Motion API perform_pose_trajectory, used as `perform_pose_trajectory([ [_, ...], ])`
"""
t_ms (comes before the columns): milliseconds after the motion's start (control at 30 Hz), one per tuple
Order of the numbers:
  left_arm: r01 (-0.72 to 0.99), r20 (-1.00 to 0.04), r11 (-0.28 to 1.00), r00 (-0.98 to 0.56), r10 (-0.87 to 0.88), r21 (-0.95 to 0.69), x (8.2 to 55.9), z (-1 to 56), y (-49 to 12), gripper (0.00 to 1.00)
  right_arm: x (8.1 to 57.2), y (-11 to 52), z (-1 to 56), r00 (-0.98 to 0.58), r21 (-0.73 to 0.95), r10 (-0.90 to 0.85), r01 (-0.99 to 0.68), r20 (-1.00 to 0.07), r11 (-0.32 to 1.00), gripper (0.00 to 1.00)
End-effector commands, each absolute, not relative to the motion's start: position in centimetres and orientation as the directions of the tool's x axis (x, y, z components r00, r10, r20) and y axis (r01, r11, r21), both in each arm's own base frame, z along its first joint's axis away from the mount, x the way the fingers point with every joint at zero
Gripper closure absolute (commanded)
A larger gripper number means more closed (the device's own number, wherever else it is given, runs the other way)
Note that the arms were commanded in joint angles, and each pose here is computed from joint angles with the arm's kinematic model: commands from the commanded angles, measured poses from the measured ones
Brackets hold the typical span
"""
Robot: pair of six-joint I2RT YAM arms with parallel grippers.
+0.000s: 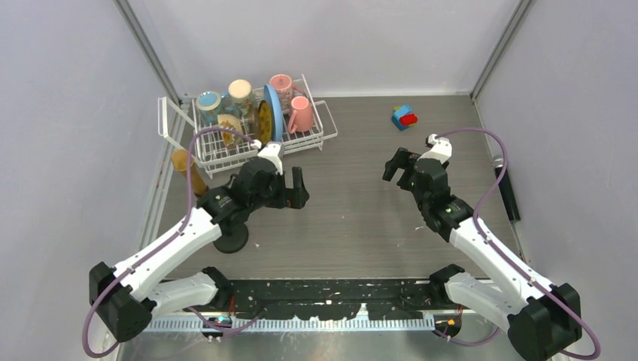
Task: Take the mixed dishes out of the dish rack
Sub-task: Move the distractor to the center of the board.
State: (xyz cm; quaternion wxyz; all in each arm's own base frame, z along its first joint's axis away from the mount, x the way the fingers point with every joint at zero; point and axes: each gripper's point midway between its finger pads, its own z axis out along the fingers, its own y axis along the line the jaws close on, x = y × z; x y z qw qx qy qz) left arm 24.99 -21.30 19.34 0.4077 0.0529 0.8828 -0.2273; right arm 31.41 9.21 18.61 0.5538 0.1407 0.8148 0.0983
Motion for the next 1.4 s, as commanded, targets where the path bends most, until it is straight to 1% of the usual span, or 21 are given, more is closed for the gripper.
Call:
perform_pose_trajectory([
  [0, 0.308, -0.636, 0.896, -0.771, 0.037, -0.321, 18.9, 18.8, -20.3, 0.01, 32.0, 10.1, 19.7, -0.303, 0.333, 0.335, 0.059, -0.892, 0.941, 0.0],
  [67, 0.23, -0.615, 0.947, -0.787, 0.046, -0.225, 17.6, 18.0, -17.9, 0.01, 32.1, 10.1, 19.8, -0.297, 0.334, 0.335, 0.054, -0.894, 0.941, 0.0],
  [100, 0.154, -0.618, 0.976, -0.786, 0.026, -0.154, 17.4, 17.7, -15.9, 0.01, 32.1, 10.2, 19.8, -0.297, 0.333, 0.334, 0.054, -0.895, 0.941, 0.0],
  [167, 0.051, -0.588, 0.995, -0.809, -0.011, -0.089, 16.4, 17.0, -13.3, 0.01, 32.2, 10.3, 19.7, -0.3, 0.331, 0.33, 0.049, -0.895, 0.942, 0.0],
  [233, -0.022, -0.56, 0.998, -0.826, -0.054, -0.065, 15.3, 16.3, -11.7, 0.01, 32.3, 10.3, 19.6, -0.301, 0.329, 0.327, 0.046, -0.896, 0.943, 0.0],
  [333, -0.113, -0.551, 0.993, -0.827, -0.11, -0.028, 14.4, 14.9, -9.8, 0.01, 32.4, 10.4, 19.3, -0.304, 0.323, 0.322, 0.046, -0.897, 0.945, 0.0],
  [400, -0.183, -0.564, 0.983, -0.812, -0.15, 0.004, 14.2, 14.6, -8.4, 0.02, 32.4, 10.4, 19.1, -0.309, 0.321, 0.319, 0.046, -0.896, 0.946, 0.0],
  [467, -0.248, -0.605, 0.969, -0.775, -0.182, 0.025, 14.5, 14.8, -7.0, 0.02, 32.4, 10.4, 18.8, -0.315, 0.316, 0.315, 0.049, -0.895, 0.947, 0.0],
  [533, -0.246, -0.643, 0.969, -0.741, -0.194, -0.009, 15.4, 15.0, -7.4, 0.01, 32.5, 10.4, 18.6, -0.321, 0.312, 0.311, 0.051, -0.894, 0.949, 0.0],
  [567, -0.212, -0.651, 0.976, -0.735, -0.19, -0.046, 15.9, 15.0, -8.4, 0.01, 32.5, 10.5, 18.4, -0.325, 0.31, 0.309, 0.05, -0.894, 0.949, 0.0],
  [633, -0.171, -0.64, 0.977, -0.738, -0.214, -0.128, 16.4, 14.8, -10.5, 0.01, 32.6, 10.5, 18.3, -0.329, 0.306, 0.305, 0.049, -0.894, 0.951, 0.0],
  [667, -0.188, -0.637, 0.972, -0.734, -0.236, -0.142, 16.5, 14.4, -10.7, 0.02, 32.6, 10.5, 18.3, -0.329, 0.304, 0.303, 0.05, -0.894, 0.951, 0.0],
  [767, -0.348, -0.649, 0.937, -0.703, -0.29, -0.041, 15.7, 13.2, -7.2, 0.05, 32.6, 10.1, 18.2, -0.326, 0.286, 0.29, 0.062, -0.9, 0.956, 0.0],
  [833, -0.406, -0.668, 0.914, -0.683, -0.294, 0.013, 15.3, 13.6, -5.5, 0.07, 33.0, 10.2, 18.5, -0.305, 0.291, 0.294, 0.057, -0.906, 0.955, 0.0],
  [900, -0.414, -0.68, 0.91, -0.675, -0.286, 0.028, 15.3, 14.2, -5.0, 0.07, 33.1, 10.5, 18.3, -0.309, 0.295, 0.295, 0.048, -0.904, 0.954, 0.0],
  [1033, -0.421, -0.689, 0.907, -0.661, -0.298, 0.011, 15.4, 14.3, -4.9, 0.12, 33.4, 11.0, 17.5, -0.345, 0.286, 0.281, 0.037, -0.896, 0.957, 0.0],
  [1200, -0.496, -0.737, 0.863, -0.617, -0.276, 0.093, 15.3, 15.2, -2.5, 0.11, 33.2, 10.4, 17.7, -0.342, 0.266, 0.27, 0.058, -0.9, 0.962, 0.0],
  [1300, -0.501, -0.745, 0.861, -0.605, -0.279, 0.084, 15.8, 15.0, -2.8, 0.11, 33.1, 10.3, 17.8, -0.33, 0.273, 0.275, 0.054, -0.903, 0.961, 0.0],
  [1367, -0.531, -0.766, 0.844, -0.575, -0.288, 0.08, 16.0, 14.8, -2.4, 0.14, 33.0, 10.2, 17.9, -0.327, 0.271, 0.274, 0.056, -0.904, 0.961, 0.0],
])
